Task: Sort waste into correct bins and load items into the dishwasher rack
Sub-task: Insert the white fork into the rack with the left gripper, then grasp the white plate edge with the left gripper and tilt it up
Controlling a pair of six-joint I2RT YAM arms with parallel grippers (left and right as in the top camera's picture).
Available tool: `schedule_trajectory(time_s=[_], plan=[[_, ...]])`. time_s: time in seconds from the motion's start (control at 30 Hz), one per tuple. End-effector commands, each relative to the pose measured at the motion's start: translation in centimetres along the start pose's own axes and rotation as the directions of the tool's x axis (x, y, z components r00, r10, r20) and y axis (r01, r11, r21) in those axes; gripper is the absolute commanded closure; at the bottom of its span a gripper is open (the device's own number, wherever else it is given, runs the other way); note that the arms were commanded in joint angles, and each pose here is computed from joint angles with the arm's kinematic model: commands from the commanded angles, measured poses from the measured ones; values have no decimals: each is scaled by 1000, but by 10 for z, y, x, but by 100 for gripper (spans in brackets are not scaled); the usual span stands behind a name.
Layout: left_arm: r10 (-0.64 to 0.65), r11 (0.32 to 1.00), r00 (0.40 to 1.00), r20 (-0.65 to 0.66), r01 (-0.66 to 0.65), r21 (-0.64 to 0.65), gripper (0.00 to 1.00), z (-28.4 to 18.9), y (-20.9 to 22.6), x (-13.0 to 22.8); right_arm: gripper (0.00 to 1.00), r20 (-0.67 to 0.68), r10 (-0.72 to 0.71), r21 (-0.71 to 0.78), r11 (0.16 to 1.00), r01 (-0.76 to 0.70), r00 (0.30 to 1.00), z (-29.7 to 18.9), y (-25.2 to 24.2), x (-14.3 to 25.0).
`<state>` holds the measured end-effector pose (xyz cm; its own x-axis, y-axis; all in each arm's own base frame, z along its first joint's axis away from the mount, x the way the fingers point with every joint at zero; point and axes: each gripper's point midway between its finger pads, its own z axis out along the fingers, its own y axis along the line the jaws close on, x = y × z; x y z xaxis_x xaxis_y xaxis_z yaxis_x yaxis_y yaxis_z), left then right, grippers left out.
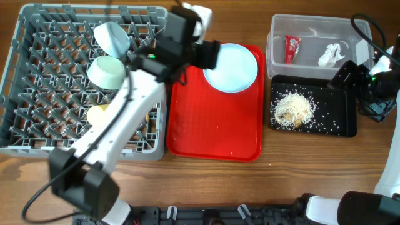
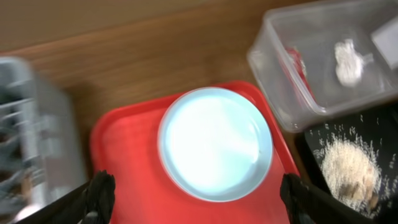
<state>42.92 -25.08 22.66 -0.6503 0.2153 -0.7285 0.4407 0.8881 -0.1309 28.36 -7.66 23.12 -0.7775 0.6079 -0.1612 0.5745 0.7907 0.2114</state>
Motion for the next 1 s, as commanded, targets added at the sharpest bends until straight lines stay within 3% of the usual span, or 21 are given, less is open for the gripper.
schedule_trajectory(time_s=[0.0, 0.13, 0.23, 0.37, 0.53, 0.6, 0.63, 0.7, 0.97], plan=[[247, 967, 963, -108, -238, 92, 16, 53, -42, 43, 0, 29, -22, -22, 1000, 23, 999, -10, 3, -1], [405, 912, 892, -200, -376, 164, 16, 99, -72, 94, 0, 29, -22, -22, 1000, 23, 999, -10, 3, -1], [432, 900, 868, -246, -400, 172, 16, 121, -80, 120, 0, 29, -22, -22, 999, 23, 999, -10, 3, -1], [440, 898, 832, -338, -400, 182, 24, 140, -75, 156, 0, 29, -22, -22, 999, 23, 999, -10, 3, -1], [435, 896, 775, -459, -423, 135, 40, 138, -53, 184, 0, 29, -22, -22, 1000, 23, 999, -10, 3, -1], [433, 896, 755, -493, -422, 142, 56, 135, -50, 193, 0, 29, -22, -22, 1000, 23, 999, -10, 3, -1], [432, 895, 739, -518, -420, 147, 71, 131, -48, 199, 0, 29, -22, -22, 999, 23, 999, -10, 3, -1], [428, 895, 706, -564, -417, 156, 87, 123, -44, 210, 0, 30, -22, -22, 999, 23, 999, -10, 3, -1], [422, 897, 692, -586, -413, 159, 91, 119, -42, 215, 0, 29, -22, -22, 1000, 23, 999, -10, 3, -1]])
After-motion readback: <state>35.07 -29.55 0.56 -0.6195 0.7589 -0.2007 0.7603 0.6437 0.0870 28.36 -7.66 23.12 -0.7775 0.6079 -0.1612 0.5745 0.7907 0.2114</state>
